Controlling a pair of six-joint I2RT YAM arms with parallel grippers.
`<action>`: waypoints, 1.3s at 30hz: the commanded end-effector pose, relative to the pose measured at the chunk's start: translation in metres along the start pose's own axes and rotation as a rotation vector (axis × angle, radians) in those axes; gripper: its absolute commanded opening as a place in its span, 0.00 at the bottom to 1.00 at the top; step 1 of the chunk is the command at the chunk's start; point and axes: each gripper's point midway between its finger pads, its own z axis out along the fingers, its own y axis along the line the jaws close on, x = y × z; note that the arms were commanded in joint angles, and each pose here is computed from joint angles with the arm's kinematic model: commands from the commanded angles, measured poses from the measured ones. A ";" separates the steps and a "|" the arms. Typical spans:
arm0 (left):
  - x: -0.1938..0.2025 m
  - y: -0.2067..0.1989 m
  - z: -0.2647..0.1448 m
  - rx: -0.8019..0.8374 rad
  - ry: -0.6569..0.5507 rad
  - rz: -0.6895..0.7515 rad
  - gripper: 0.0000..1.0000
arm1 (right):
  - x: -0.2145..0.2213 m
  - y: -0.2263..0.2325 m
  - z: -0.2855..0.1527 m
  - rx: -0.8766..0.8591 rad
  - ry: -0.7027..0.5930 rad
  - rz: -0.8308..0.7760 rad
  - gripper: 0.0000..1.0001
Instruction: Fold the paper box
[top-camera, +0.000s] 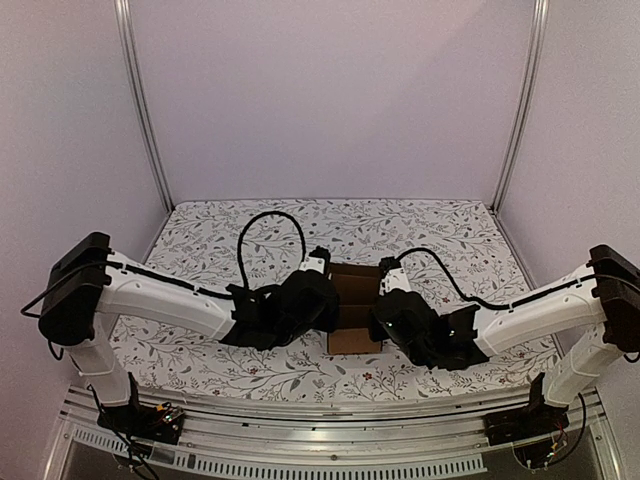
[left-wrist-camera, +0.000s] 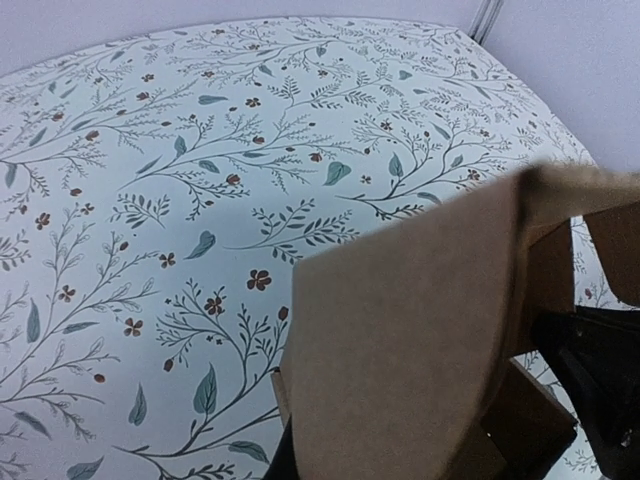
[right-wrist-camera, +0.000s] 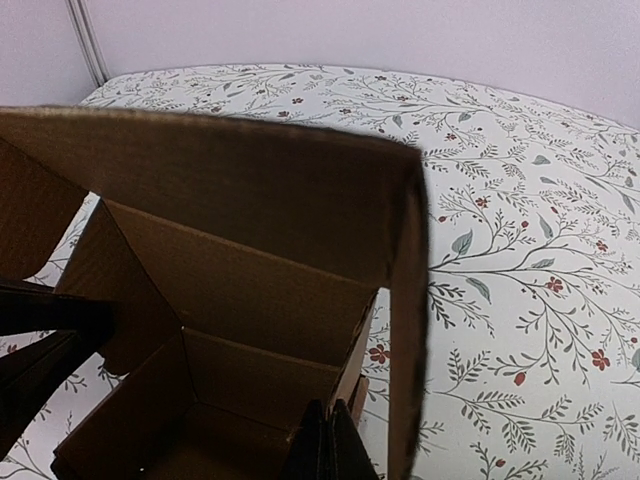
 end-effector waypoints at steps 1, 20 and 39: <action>0.008 -0.035 -0.008 0.098 0.068 0.043 0.00 | 0.026 0.019 -0.001 -0.081 0.068 -0.042 0.00; -0.025 -0.038 -0.016 0.127 0.068 -0.024 0.00 | 0.031 0.029 -0.008 -0.104 0.046 -0.122 0.00; -0.001 -0.039 -0.014 0.199 0.148 -0.044 0.00 | 0.024 0.029 -0.011 -0.070 0.001 -0.151 0.00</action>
